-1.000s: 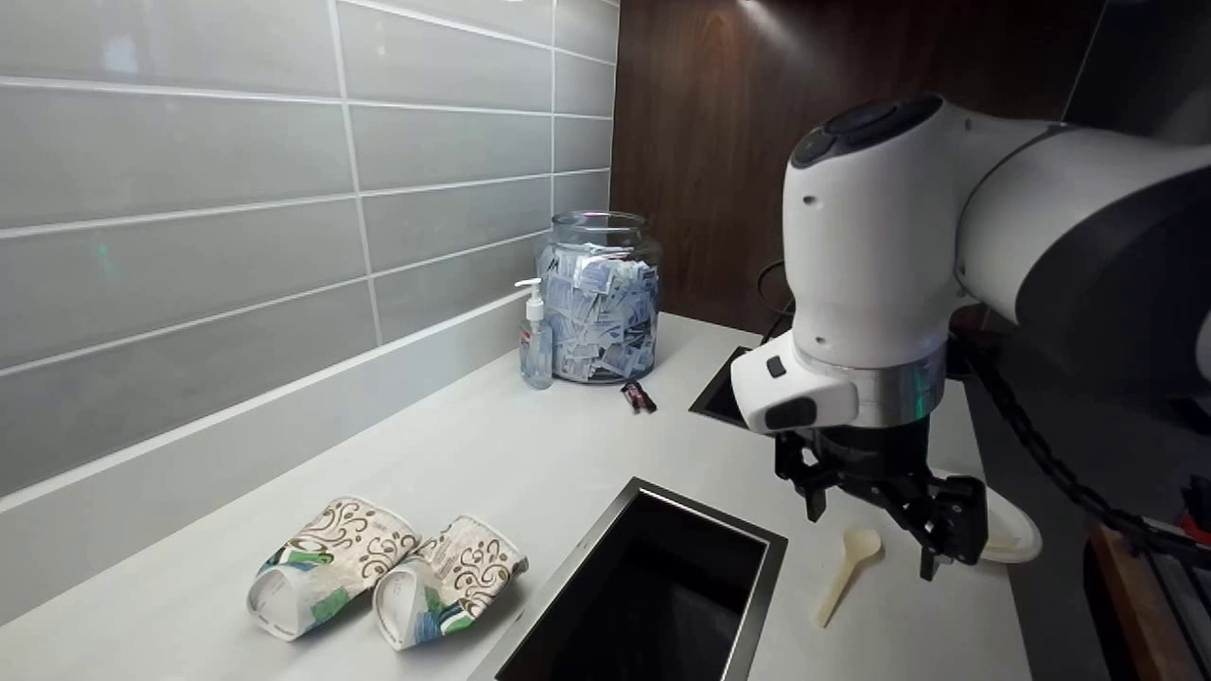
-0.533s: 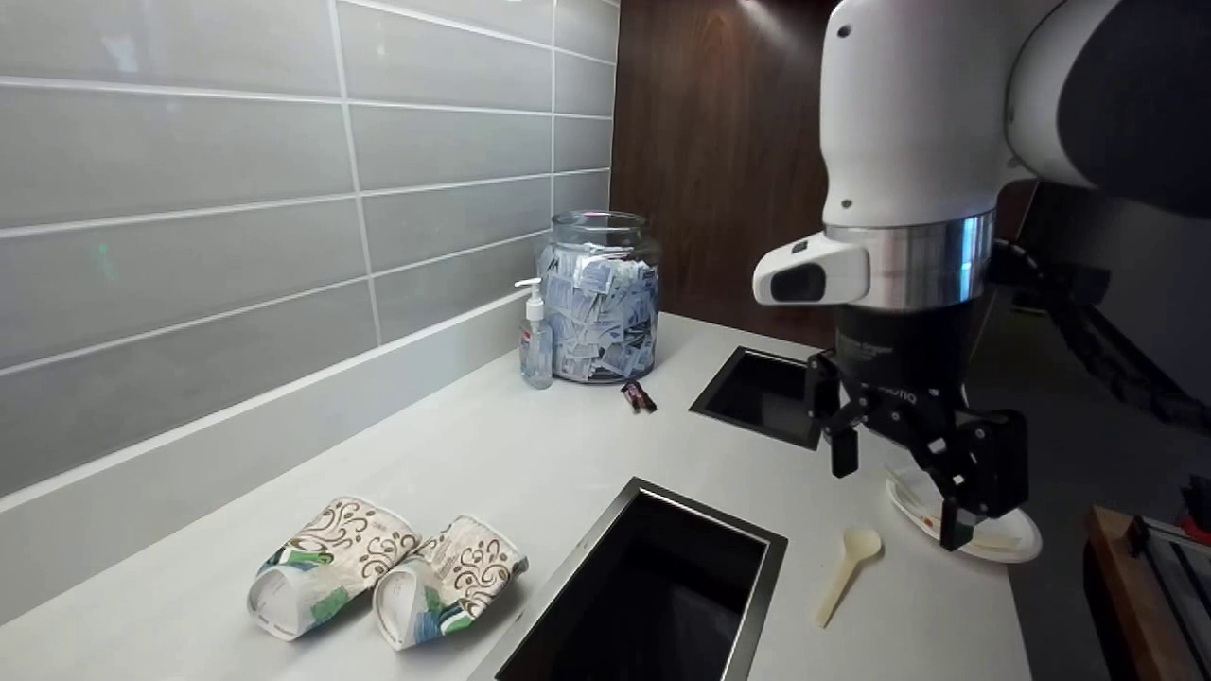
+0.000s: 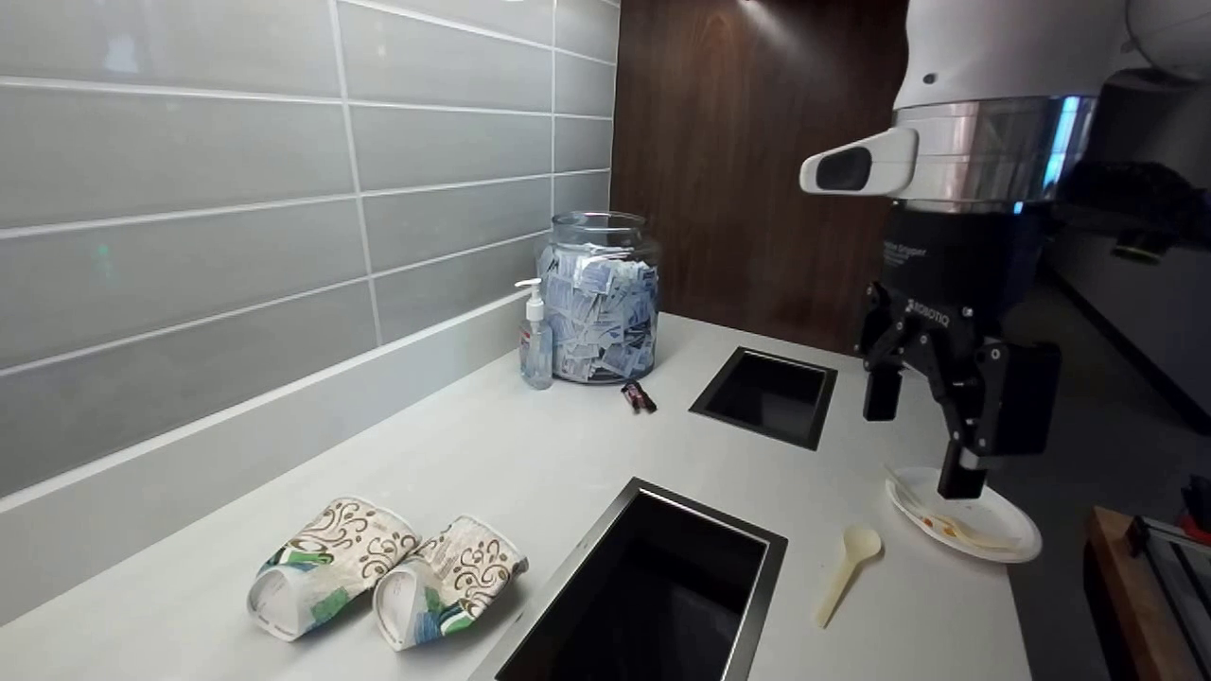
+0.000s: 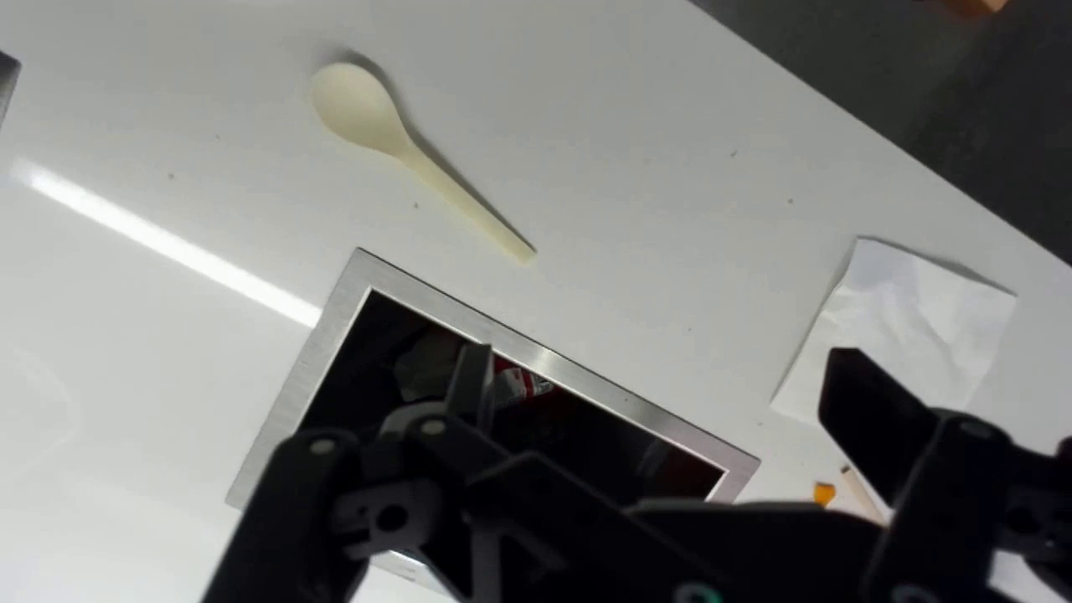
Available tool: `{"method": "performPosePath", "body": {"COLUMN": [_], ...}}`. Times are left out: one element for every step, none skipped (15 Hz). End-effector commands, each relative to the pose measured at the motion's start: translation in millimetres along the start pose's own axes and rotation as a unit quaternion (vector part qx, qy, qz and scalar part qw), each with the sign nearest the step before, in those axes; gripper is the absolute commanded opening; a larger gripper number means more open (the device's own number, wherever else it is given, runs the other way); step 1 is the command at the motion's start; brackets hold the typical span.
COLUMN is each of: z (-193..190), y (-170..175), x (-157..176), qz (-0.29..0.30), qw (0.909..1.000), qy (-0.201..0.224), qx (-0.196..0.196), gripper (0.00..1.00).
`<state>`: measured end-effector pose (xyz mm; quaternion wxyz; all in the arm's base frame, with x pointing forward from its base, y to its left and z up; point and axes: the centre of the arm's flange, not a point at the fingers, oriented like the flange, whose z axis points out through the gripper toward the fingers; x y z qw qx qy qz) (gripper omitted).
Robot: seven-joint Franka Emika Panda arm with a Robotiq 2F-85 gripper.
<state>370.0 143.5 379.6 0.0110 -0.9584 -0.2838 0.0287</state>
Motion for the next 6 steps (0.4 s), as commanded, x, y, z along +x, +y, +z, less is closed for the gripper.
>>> {"method": "performPosePath", "body": {"z": [-7.1,-7.7,-7.1,-6.3,-6.3,-6.4], "y": [-14.4,-15.5,-15.6,-6.1,-7.0,-7.4], "x": [-29.7,-34.0,-39.0,-16.3,-20.3,-23.2], "qz": [0.1,0.126,0.15,0.104,0.12,0.129], "qw": [0.9949,0.9919,0.9886,0.9945,0.9927,0.9915], "qy": [0.003,0.004,0.008,0.009,0.01,0.011], "qx": [-0.014,-0.013,-0.006,-0.008,-0.01,-0.011], "gripper": [1.0,1.0,1.0,1.0,1.0,1.0]}}
